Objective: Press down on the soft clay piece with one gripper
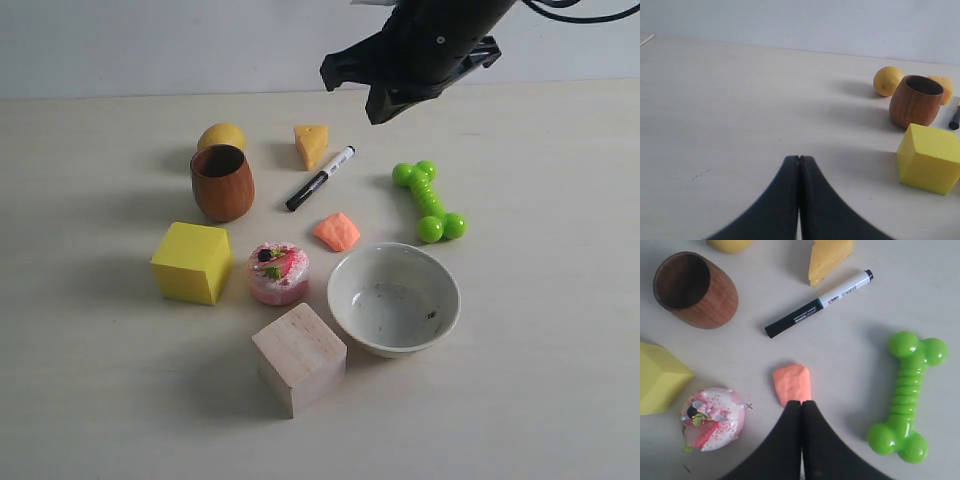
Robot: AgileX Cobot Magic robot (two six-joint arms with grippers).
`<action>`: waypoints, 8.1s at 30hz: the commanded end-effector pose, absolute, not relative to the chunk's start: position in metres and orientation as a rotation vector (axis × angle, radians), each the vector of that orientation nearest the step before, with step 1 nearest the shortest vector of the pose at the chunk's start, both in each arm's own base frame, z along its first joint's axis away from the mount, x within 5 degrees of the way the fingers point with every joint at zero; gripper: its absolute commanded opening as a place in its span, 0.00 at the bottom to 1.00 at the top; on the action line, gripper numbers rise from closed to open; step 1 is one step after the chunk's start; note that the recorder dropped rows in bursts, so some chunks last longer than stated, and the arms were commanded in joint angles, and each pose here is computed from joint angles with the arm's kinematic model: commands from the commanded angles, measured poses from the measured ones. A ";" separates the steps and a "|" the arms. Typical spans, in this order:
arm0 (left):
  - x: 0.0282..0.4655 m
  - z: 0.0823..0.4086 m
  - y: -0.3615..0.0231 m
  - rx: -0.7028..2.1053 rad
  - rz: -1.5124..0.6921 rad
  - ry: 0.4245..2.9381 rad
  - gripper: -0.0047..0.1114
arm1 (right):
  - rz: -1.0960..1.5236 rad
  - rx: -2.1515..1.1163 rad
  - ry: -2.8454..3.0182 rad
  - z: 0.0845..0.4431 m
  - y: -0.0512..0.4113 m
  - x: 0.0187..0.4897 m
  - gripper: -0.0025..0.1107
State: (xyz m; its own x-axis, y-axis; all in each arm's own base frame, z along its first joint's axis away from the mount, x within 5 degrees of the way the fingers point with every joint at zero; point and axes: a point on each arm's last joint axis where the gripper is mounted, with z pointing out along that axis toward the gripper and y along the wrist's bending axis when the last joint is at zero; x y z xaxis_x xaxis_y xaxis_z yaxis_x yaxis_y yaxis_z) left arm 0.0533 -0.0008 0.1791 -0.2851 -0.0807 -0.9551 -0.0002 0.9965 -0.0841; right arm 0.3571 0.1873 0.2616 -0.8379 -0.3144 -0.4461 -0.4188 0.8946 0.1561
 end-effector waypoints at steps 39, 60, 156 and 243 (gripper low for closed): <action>0.053 0.181 -0.001 -0.055 -0.089 1.844 0.04 | 0.128 -0.864 2.904 0.159 0.250 0.396 0.02; 0.053 0.181 -0.001 -0.055 -0.089 1.844 0.04 | 0.111 -0.872 2.948 0.124 0.252 0.400 0.02; 0.053 0.181 -0.001 -0.055 -0.089 1.844 0.04 | 0.099 -0.859 2.927 0.105 0.254 0.405 0.30; 0.053 0.181 -0.001 -0.055 -0.089 1.844 0.04 | -0.087 0.083 1.928 0.346 -0.011 0.133 0.02</action>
